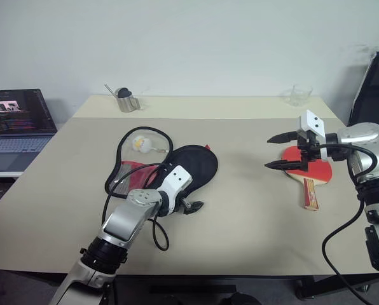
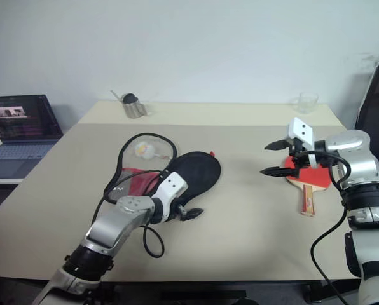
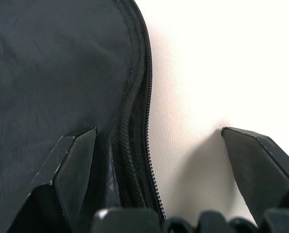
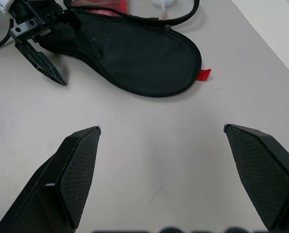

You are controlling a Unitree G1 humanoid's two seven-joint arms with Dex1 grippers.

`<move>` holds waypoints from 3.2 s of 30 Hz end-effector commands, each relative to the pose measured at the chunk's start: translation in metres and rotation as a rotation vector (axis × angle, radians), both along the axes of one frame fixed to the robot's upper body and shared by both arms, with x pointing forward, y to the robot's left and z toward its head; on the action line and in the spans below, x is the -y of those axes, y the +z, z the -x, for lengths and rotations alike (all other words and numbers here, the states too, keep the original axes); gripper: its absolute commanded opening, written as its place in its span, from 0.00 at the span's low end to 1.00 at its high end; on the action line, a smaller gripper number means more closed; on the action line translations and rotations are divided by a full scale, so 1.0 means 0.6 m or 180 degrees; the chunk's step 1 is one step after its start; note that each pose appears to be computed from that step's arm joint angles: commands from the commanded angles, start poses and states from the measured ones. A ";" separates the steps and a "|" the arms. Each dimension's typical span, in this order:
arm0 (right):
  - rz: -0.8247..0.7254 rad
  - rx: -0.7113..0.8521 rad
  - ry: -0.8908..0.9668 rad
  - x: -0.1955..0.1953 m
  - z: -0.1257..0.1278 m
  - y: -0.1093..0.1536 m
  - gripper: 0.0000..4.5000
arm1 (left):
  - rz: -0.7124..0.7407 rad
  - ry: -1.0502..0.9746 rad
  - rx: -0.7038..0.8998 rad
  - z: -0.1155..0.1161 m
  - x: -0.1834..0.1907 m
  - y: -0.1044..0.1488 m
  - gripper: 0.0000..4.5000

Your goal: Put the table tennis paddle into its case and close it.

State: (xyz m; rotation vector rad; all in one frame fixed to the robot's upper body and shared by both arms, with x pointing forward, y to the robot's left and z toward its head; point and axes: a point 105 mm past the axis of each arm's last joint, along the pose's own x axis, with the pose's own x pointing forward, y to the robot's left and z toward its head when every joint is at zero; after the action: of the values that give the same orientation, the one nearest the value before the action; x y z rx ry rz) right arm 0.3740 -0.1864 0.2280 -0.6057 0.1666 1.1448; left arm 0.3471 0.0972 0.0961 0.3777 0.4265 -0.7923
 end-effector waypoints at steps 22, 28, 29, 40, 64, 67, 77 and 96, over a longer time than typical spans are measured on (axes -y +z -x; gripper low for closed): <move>-0.0039 0.0201 0.0042 -0.007 0.007 0.025 1.00 | 0.0153 0.0203 0.0107 -0.074 0.053 0.014 0.01; -0.0034 0.0200 0.0098 -0.015 0.008 0.025 1.00 | 0.0279 0.0212 0.0117 -0.101 0.079 0.021 0.01; -0.0036 0.0199 0.0103 -0.017 0.008 0.025 1.00 | 0.0302 0.0207 0.0139 -0.107 0.086 0.026 0.01; 0.0013 0.0186 0.0233 -0.033 0.008 0.019 1.00 | 0.0628 0.0117 0.0295 -0.151 0.167 0.095 0.01; -0.0002 0.0163 0.0436 -0.067 0.012 0.010 1.00 | 0.0578 -0.0053 0.0364 -0.142 0.255 0.097 0.01; -0.0012 0.0166 0.0438 -0.068 0.013 0.010 1.00 | 0.0511 -0.0004 0.0280 -0.140 0.251 0.082 0.01; -0.0026 0.0186 0.0442 -0.071 0.011 0.013 1.00 | 0.0532 0.0041 0.0315 -0.145 0.240 0.080 0.63; -0.0327 0.0416 -0.1320 0.072 -0.053 0.070 1.00 | 0.0436 -0.1388 0.0754 -0.060 0.053 0.208 0.69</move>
State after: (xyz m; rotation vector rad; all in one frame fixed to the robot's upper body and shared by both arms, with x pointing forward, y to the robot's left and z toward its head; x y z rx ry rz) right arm 0.3999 -0.2171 0.2586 -0.5342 0.1249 0.8216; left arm 0.4014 0.0707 0.1962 0.4001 0.1423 -1.0726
